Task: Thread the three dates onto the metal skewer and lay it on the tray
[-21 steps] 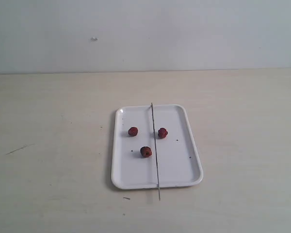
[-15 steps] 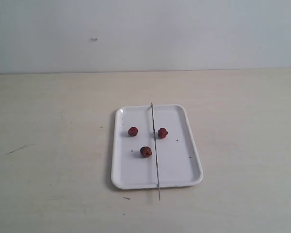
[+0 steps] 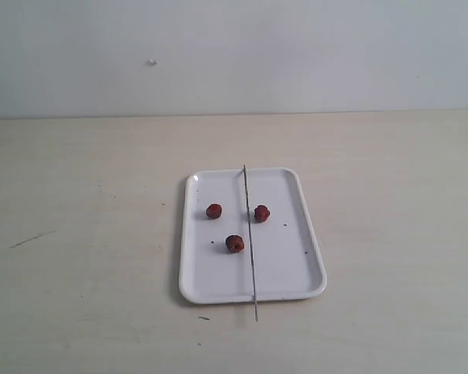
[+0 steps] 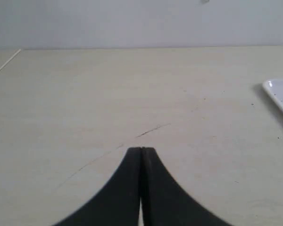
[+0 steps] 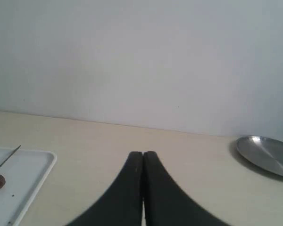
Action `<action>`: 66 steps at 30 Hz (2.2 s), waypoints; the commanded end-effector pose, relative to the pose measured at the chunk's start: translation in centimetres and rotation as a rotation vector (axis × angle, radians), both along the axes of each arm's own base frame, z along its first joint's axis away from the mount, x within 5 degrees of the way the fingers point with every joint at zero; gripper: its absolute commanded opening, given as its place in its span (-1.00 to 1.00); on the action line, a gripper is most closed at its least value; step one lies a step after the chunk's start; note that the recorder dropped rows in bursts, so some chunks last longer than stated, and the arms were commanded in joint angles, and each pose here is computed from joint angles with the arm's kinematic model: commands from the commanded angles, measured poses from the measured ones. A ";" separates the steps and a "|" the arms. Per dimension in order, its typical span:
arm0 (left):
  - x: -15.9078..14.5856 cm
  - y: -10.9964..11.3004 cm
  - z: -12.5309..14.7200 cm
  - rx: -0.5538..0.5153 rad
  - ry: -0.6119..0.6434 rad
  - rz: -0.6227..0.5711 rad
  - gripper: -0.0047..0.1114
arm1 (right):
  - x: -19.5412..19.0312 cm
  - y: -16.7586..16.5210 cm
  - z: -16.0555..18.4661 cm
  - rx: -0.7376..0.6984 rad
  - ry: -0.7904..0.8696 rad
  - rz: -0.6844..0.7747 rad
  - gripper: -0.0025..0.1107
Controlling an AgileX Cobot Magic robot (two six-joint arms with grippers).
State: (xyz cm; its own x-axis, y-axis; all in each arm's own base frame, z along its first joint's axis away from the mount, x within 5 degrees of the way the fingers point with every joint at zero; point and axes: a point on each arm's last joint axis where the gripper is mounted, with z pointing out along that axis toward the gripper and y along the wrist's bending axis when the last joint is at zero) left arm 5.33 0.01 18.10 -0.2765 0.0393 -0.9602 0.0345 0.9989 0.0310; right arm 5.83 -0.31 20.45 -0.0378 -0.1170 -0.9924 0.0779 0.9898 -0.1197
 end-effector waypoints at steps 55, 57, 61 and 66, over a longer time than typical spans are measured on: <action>0.0 0.0 0.0 0.005 -0.007 0.001 -0.91 | 24.5 17.9 1.1 0.255 1.279 0.154 -0.96; 0.0 0.0 0.0 0.005 -0.007 0.001 -0.91 | 24.8 19.2 0.5 0.218 1.268 0.146 -0.96; 0.0 0.0 0.0 0.005 -0.007 0.001 -0.91 | 25.0 20.5 -0.6 0.153 1.331 0.099 -0.96; 0.0 0.0 0.0 0.005 -0.007 0.001 -0.91 | 25.7 21.0 -2.4 0.105 1.420 0.048 -0.74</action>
